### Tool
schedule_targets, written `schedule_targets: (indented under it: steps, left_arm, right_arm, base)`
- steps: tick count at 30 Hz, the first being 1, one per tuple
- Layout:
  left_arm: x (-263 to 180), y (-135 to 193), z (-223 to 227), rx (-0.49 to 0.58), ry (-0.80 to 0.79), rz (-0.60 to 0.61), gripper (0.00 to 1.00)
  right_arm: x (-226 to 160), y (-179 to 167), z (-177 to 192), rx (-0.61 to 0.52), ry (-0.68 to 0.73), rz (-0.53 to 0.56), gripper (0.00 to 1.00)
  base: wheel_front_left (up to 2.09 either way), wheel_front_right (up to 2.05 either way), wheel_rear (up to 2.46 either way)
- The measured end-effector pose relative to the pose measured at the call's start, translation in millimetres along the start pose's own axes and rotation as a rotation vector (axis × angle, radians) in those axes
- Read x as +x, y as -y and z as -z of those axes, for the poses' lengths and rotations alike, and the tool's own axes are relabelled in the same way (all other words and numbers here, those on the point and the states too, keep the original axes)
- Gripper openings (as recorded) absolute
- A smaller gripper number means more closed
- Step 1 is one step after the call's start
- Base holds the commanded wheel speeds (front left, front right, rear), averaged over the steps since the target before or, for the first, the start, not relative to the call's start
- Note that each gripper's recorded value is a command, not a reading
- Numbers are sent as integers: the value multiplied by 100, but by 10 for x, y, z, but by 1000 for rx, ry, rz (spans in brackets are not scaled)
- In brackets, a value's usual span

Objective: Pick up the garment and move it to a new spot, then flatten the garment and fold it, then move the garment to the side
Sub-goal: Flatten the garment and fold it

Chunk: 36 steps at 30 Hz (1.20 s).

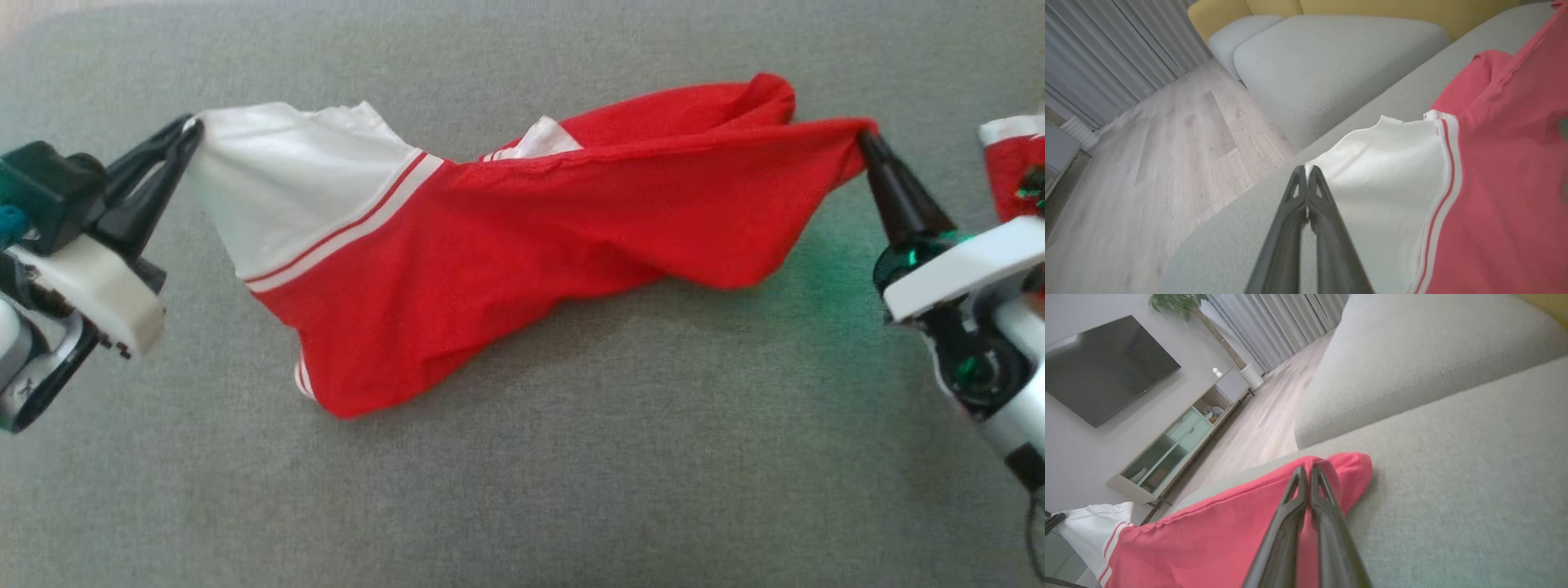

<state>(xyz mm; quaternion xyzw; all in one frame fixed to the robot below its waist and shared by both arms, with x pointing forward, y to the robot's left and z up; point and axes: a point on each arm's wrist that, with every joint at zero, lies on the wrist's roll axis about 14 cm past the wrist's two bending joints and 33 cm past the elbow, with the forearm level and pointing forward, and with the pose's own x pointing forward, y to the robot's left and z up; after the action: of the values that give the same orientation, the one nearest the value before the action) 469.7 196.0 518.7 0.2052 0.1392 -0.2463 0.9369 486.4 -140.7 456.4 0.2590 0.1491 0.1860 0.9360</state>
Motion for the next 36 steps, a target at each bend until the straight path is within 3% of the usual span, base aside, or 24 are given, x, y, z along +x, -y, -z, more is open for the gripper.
schedule_targets:
  steps: [5,11,15,22,28,33,36]
  left_arm:
    - [-43,-62,-409,53,150,-26,0]
    - [-315,-326,-1373,203,428,-121,0]
    - [-476,-466,-1790,197,523,-165,0]
    - [-850,-388,-2678,222,741,-153,0]
    - [-948,-502,-3078,262,807,-179,0]
    - [-472,-630,-2961,229,725,-166,0]
    - [-96,-655,-2776,309,655,-169,0]
  right_arm:
    - [-76,-173,-488,-80,108,-58,0]
    - [-426,-472,-1439,-264,314,-130,0]
    - [-738,-578,-1947,-403,427,-127,0]
    - [-1342,-1028,-2831,-560,684,-156,0]
    - [-1319,-1062,-3030,-645,683,-117,0]
    - [-847,-909,-2895,-627,592,-97,0]
    - [-490,-757,-2758,-619,542,-81,0]
  base:
    - [0,0,0]
    - [0,0,0]
    - [0,0,0]
    - [0,0,0]
    - [0,0,0]
    - [0,0,0]
    - [0,0,0]
